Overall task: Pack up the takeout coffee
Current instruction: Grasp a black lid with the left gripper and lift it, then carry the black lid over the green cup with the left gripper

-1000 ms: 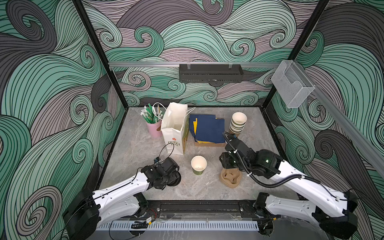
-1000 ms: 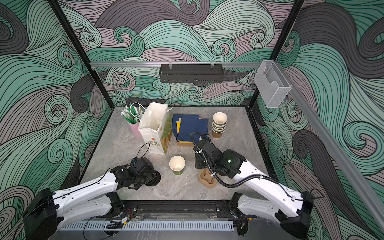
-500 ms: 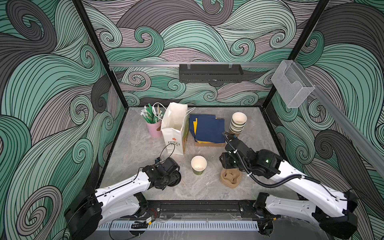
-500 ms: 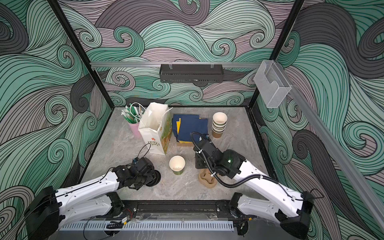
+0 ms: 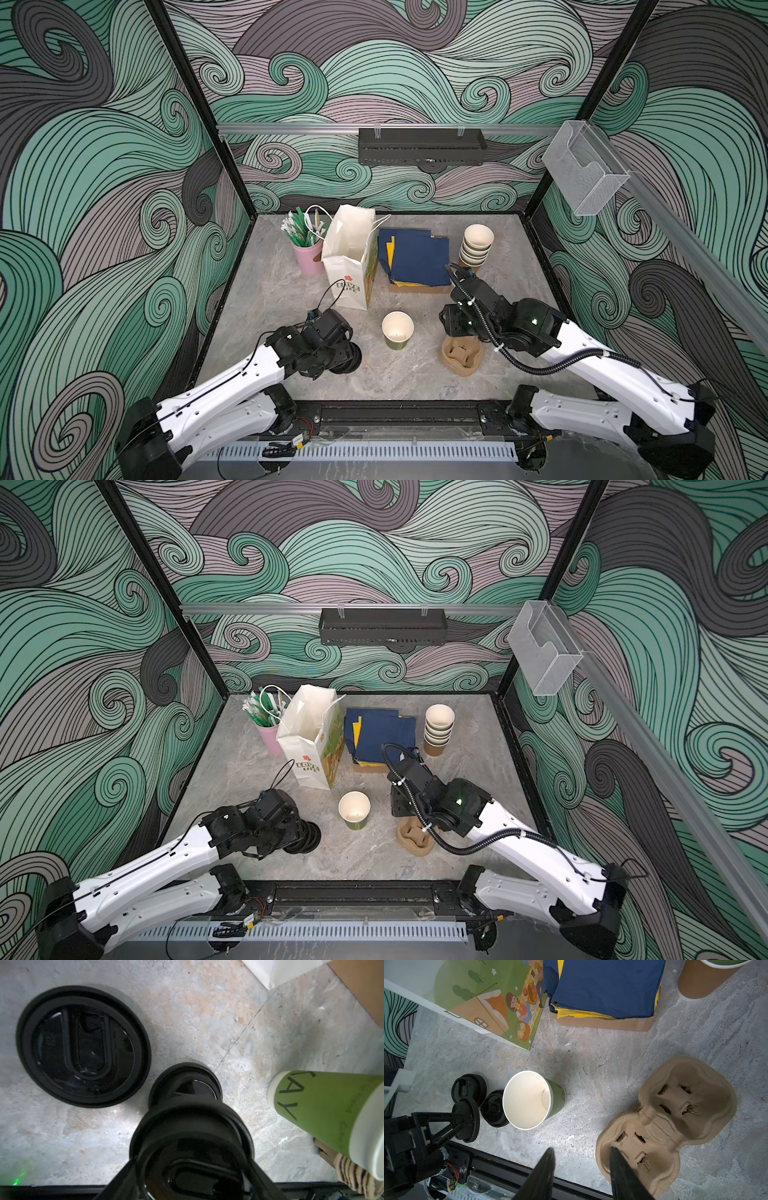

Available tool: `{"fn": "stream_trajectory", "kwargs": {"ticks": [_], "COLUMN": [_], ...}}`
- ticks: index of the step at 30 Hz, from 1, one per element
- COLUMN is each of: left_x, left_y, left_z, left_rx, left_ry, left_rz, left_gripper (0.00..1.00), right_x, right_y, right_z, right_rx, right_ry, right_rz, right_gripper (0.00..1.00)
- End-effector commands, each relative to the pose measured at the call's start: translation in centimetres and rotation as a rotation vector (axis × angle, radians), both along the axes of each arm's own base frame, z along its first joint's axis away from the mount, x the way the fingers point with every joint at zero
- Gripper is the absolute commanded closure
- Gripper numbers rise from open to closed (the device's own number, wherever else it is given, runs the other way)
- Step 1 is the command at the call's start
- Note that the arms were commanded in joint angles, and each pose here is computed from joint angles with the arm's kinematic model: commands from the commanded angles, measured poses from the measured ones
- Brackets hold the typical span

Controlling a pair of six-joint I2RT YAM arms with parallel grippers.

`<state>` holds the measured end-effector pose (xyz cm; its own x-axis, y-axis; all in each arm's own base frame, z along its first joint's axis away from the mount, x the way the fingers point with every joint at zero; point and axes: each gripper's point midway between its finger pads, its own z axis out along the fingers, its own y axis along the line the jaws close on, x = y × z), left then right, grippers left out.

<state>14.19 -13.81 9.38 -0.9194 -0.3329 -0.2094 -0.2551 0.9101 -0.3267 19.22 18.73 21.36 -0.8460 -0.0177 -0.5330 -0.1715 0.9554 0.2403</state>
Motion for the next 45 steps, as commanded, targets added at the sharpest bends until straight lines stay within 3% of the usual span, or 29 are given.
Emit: {"fn": "stream_trajectory", "kwargs": {"ticks": [1, 7, 12, 15, 18, 22, 33, 45], "left_x": [-0.5, -0.3, 0.6, 0.9, 1.5, 2.5, 4.6, 6.5], "left_y": [-0.8, -4.2, -7.2, -9.1, -10.1, -11.6, -15.2, -17.1], "left_z": [2.8, 7.6, 11.0, 12.0, 10.9, 9.0, 6.7, 5.9], "left_rx": [-0.021, -0.131, -0.134, -0.059, 0.111, 0.249, 0.317, 0.325], "left_ry": [-0.033, -0.121, -0.205, -0.201, -0.162, -0.048, -0.020, -0.102], "left_rz": [-0.149, -0.378, -0.572, -0.700, -0.823, -0.923, -1.010, -1.013], "left_gripper": [0.33, 0.33, 0.33, 0.33, 0.33, 0.33, 0.32, 0.31], "right_x": [-0.1, 0.1, 0.2, 0.2, 0.2, 0.6, -0.2, -0.7], "right_y": [-1.2, -2.4, -3.0, -3.4, -3.7, -3.7, -5.0, -6.4], "right_z": [-0.2, -0.1, 0.1, 0.1, 0.2, 1.2, 0.9, 1.2], "right_rx": [0.018, 0.049, 0.069, 0.075, 0.088, 0.104, 0.085, 0.079], "right_ry": [0.019, 0.027, 0.030, 0.029, 0.030, 0.011, 0.015, -0.007], "right_rz": [-0.045, -0.080, -0.101, -0.112, -0.135, -0.143, -0.164, -0.199], "right_gripper": [0.55, 0.55, 0.55, 0.55, 0.55, 0.55, 0.55, 0.55]}}
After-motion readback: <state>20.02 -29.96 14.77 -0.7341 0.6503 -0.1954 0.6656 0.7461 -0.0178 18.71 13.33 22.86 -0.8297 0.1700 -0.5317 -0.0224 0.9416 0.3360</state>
